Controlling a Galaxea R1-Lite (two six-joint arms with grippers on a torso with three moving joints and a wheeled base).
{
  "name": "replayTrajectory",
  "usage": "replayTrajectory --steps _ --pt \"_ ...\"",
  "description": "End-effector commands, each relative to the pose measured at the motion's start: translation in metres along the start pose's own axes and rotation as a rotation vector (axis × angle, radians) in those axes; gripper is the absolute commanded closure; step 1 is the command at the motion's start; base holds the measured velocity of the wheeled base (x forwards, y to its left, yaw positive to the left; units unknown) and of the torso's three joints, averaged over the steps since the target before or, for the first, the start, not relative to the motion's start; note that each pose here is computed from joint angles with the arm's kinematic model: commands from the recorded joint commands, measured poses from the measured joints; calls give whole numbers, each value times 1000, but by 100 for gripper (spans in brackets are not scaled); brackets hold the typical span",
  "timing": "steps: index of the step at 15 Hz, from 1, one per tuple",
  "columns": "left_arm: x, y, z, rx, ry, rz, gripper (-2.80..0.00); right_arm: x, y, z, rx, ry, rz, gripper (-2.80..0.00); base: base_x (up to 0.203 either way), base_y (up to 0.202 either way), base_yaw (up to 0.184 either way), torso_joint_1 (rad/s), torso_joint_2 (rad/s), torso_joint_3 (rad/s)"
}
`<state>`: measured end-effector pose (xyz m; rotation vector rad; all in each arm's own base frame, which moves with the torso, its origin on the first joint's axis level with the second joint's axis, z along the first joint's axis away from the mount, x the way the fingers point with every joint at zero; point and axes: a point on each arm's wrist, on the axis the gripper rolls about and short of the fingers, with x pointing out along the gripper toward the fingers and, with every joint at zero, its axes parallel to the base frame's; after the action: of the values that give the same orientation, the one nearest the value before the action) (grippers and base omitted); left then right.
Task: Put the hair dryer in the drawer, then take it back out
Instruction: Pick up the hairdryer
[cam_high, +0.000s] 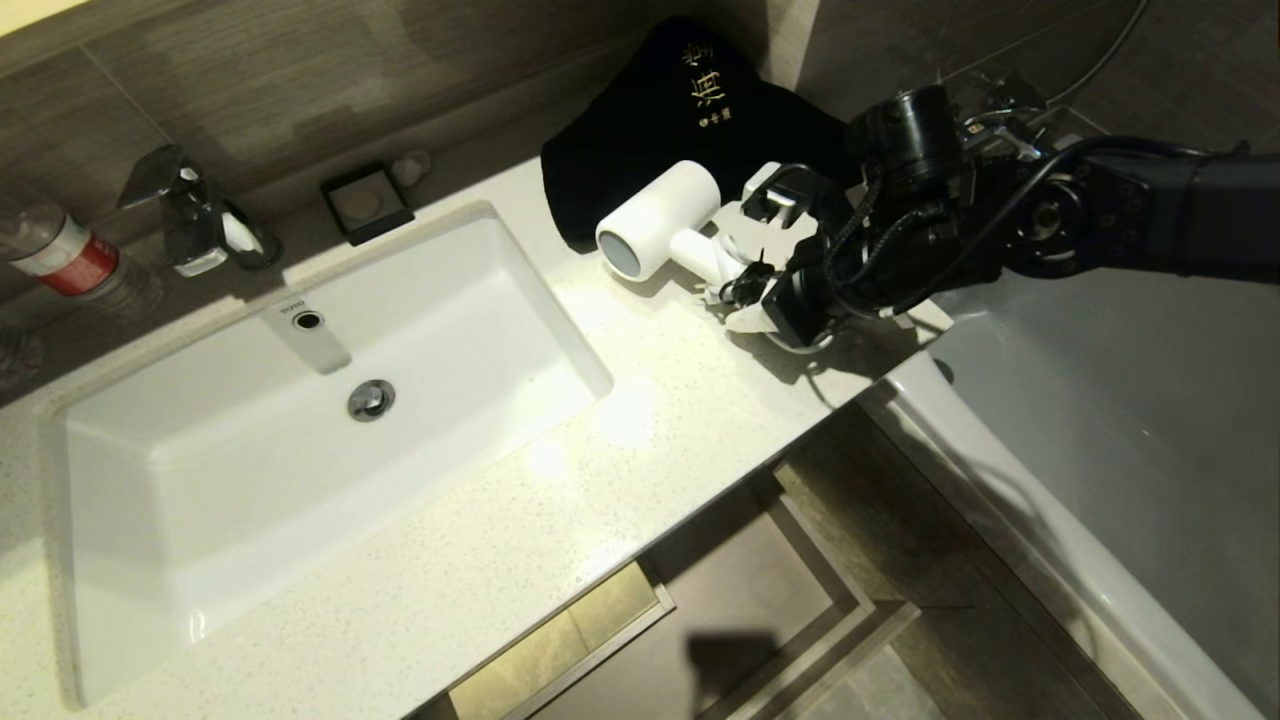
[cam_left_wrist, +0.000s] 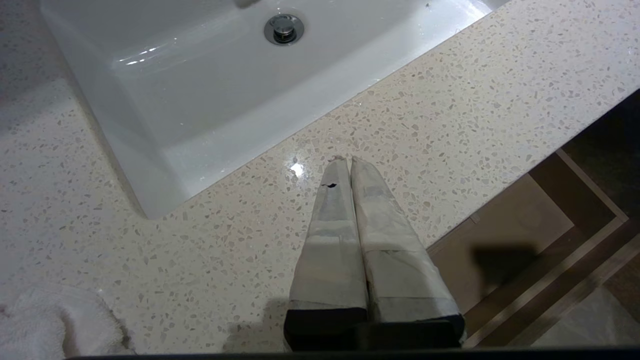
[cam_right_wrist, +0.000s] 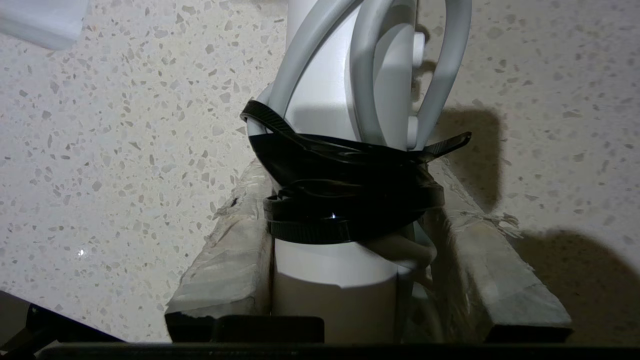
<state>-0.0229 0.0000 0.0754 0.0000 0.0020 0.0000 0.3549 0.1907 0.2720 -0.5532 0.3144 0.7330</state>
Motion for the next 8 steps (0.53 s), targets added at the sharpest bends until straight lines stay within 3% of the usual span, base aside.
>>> replayTrajectory --steps 1,6,8 --pt "0 0 0 0 0 0 0 -34 0 12 -15 -46 -28 0 0 0 0 0 0 0" --pt "0 0 0 0 1 0 0 -85 13 1 -11 39 -93 0 0 0 0 0 0 0" --pt "0 0 0 0 -1 0 0 -101 17 -2 -10 52 -98 0 0 0 0 -149 173 -17"
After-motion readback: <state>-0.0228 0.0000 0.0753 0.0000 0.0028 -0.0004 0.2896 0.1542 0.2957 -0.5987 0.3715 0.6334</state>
